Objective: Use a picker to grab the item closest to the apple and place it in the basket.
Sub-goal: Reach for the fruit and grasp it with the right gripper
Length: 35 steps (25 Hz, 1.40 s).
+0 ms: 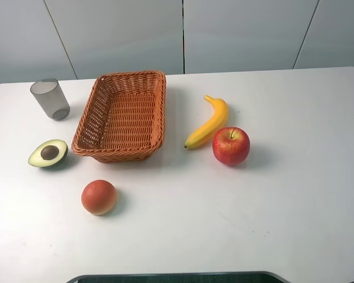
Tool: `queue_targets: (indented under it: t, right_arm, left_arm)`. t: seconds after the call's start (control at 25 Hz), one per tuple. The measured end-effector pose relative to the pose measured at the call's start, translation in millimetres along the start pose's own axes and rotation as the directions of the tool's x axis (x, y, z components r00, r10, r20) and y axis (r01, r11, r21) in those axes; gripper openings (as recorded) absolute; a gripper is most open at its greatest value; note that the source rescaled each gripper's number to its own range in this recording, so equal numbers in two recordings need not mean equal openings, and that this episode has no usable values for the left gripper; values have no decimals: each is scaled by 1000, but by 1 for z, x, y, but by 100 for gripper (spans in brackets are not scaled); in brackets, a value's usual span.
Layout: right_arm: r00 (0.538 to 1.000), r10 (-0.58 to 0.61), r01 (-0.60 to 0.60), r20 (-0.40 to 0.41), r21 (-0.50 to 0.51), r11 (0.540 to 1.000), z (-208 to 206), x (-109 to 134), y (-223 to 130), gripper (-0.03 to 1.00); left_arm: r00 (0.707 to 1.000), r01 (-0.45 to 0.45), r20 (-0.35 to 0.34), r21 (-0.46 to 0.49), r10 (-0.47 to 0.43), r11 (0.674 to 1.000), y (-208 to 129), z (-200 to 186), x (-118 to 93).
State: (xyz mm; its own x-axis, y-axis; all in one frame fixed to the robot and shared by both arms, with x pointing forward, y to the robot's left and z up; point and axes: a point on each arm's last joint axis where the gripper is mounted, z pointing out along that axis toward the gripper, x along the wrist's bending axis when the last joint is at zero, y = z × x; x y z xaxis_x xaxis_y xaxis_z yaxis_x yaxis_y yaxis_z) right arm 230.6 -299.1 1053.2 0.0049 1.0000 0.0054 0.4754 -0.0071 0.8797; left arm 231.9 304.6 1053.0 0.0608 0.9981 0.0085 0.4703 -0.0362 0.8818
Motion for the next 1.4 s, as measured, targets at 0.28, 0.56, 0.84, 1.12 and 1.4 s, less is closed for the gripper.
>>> queue_targets:
  t: [0.28, 0.56, 0.84, 1.12, 1.4]
  right_arm:
    - [1000, 0, 0, 0, 0, 1000, 0, 0, 0, 100]
    - [1000, 0, 0, 0, 0, 1000, 0, 0, 0, 100]
    - [1000, 0, 0, 0, 0, 1000, 0, 0, 0, 100]
    - [1000, 0, 0, 0, 0, 1000, 0, 0, 0, 100]
    - [1000, 0, 0, 0, 0, 1000, 0, 0, 0, 100]
  left_arm:
    - [1000, 0, 0, 0, 0, 1000, 0, 0, 0]
    - [1000, 0, 0, 0, 0, 1000, 0, 0, 0]
    - [1000, 0, 0, 0, 0, 1000, 0, 0, 0]
    - [1000, 0, 0, 0, 0, 1000, 0, 0, 0]
    - [1000, 0, 0, 0, 0, 1000, 0, 0, 0]
